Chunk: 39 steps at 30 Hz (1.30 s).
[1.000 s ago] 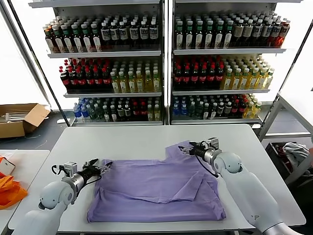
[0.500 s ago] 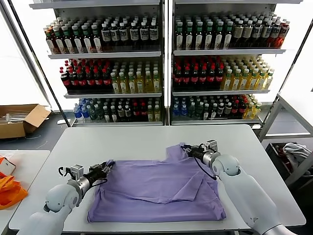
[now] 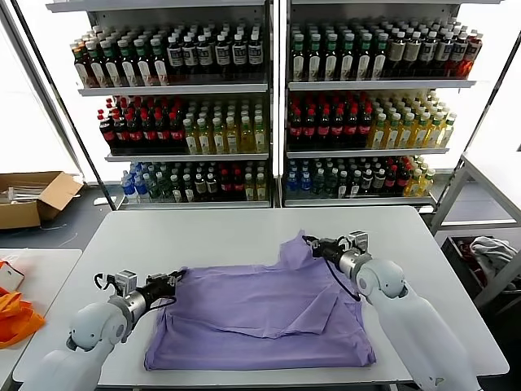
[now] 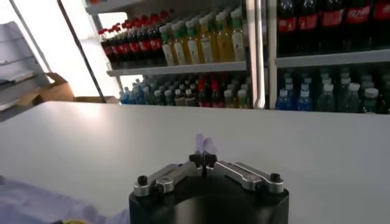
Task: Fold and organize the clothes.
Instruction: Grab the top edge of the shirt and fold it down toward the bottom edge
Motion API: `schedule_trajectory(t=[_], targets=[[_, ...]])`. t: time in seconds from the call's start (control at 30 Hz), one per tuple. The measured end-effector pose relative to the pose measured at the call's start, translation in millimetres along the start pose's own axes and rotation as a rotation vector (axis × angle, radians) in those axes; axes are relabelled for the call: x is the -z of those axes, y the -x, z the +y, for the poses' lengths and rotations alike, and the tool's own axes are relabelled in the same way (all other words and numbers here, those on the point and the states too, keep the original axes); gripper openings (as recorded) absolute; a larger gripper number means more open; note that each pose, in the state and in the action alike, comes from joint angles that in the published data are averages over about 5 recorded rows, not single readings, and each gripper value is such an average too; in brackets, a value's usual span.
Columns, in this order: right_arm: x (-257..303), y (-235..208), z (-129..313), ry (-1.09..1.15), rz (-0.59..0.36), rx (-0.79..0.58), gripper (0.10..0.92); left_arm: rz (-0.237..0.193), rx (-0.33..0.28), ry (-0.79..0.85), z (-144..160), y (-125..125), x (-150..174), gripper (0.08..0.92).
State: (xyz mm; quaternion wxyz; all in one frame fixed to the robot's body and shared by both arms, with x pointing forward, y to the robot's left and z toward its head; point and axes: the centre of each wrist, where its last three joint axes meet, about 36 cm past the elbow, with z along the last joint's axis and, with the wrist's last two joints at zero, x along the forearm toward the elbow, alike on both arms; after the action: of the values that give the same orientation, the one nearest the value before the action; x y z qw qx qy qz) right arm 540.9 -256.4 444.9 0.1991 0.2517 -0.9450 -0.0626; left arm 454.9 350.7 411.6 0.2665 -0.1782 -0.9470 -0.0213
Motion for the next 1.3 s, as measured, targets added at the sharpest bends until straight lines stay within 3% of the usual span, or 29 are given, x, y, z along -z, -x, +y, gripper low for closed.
schedule_trajectory(t=[0.3, 0.57, 0.8, 1.3], targets=[[-7, -56, 29, 0.030, -0.084, 0.003, 0.108, -0.079, -0.014, 0.039, -12, -37, 10, 0.088], [-35, -112, 56, 0.049, -0.113, -0.007, 0.108, -0.088, -0.023, 0.093, -32, -77, 2, 0.088], [-66, -151, 78, 0.069, -0.099, -0.028, 0.108, -0.072, -0.018, 0.136, -43, -108, -16, 0.088], [-125, -207, 111, 0.069, 0.009, -0.094, 0.114, 0.035, 0.008, 0.187, -58, -140, -62, 0.110]])
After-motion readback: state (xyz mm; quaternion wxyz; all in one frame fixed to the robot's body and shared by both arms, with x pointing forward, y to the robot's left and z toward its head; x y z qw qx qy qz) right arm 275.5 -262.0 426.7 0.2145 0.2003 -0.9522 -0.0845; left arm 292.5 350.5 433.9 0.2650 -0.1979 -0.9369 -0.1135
